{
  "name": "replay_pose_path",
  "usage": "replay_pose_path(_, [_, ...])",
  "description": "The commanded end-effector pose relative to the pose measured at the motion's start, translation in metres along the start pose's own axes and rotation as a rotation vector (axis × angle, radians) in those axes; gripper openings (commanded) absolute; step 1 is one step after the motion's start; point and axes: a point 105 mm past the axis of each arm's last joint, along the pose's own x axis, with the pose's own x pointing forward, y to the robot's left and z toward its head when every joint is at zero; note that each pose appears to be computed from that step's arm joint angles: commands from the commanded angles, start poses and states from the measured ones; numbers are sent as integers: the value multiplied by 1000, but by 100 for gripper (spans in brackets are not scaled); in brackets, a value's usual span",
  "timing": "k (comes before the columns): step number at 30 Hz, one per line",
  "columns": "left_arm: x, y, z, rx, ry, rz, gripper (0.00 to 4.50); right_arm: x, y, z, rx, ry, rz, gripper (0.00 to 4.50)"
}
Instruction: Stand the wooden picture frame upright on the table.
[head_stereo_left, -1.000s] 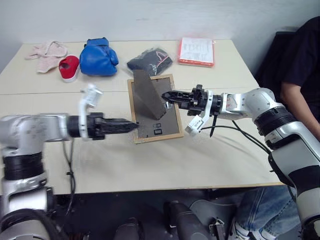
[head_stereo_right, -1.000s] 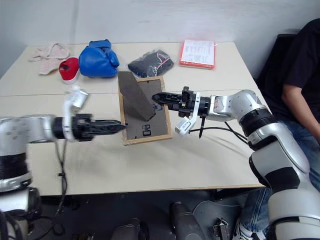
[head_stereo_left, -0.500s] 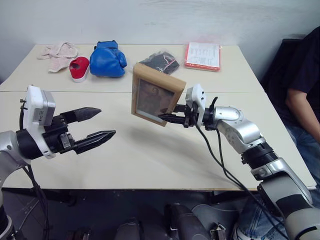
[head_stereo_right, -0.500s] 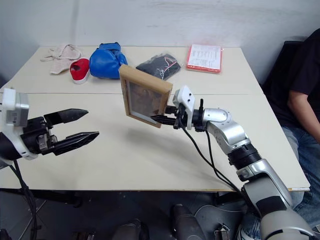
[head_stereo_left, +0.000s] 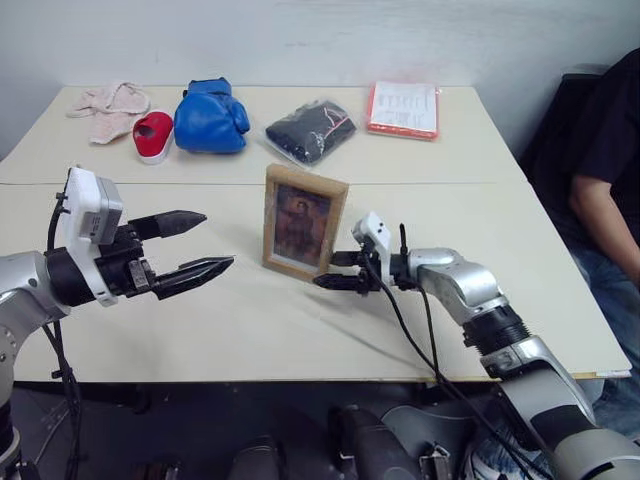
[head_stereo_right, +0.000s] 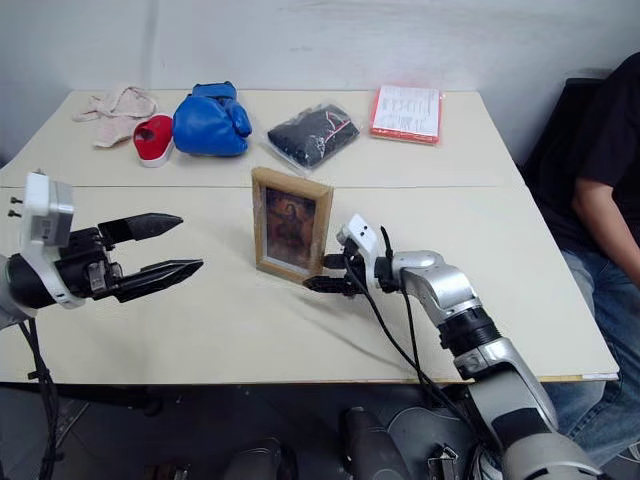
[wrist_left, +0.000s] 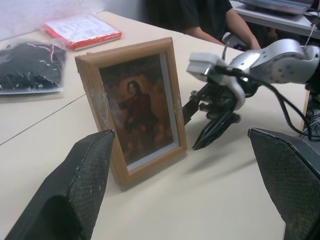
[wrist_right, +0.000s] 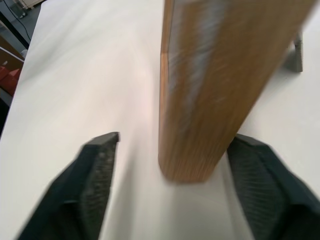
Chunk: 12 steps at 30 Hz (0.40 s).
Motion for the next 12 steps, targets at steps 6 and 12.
replay_pose_path(6, [-6,8,10,73,7,-4,450,-112,23,64,-95,-41,-5,447])
replay_pose_path(12, [-10,18,24,127,6,-7,450,-149,47,83,-122,-17,43,447])
